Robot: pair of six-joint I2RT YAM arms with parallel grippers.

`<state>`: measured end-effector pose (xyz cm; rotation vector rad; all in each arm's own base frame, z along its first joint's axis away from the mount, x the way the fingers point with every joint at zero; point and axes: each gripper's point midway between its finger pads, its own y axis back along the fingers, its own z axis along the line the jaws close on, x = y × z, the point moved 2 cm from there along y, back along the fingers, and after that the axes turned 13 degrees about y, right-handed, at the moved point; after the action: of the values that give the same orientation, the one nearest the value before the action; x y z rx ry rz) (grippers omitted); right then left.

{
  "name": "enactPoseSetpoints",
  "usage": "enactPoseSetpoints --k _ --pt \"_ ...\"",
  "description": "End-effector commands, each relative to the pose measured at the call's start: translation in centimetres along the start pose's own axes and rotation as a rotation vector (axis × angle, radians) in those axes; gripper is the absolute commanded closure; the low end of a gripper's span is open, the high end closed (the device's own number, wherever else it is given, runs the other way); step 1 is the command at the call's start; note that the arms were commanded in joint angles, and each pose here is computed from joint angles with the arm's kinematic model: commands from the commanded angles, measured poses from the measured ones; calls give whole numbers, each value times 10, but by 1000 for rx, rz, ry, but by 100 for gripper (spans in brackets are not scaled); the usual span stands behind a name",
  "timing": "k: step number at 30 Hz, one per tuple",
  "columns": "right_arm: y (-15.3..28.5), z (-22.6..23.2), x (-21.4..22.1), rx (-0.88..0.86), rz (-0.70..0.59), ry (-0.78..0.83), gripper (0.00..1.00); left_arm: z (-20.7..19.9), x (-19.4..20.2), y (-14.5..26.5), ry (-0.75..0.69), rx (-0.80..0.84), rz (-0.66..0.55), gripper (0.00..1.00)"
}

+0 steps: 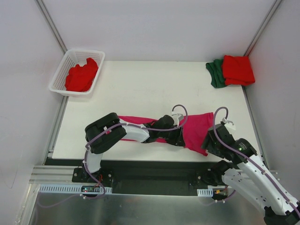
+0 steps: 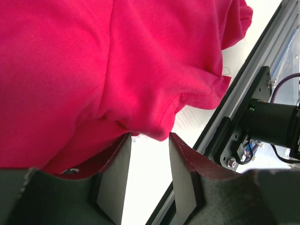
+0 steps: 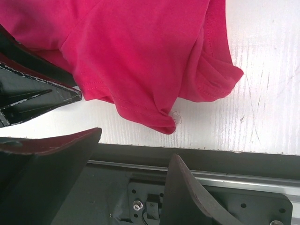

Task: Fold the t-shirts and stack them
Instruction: Fold the other side of the tshirt into a rectangle

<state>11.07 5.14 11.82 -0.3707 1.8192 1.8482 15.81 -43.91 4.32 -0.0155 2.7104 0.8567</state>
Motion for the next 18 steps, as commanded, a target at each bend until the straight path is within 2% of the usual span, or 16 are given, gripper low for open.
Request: enactPoseSetpoints --k 1,14,18 --pt "4 -7 0 29 -9 -7 34 -15 -10 -10 -29 38 -38 62" --pt "5 -11 2 42 -3 -2 34 -16 2 -19 -26 51 11 67" --pt "5 -11 2 45 -3 -3 34 -16 2 -19 -25 51 15 87"
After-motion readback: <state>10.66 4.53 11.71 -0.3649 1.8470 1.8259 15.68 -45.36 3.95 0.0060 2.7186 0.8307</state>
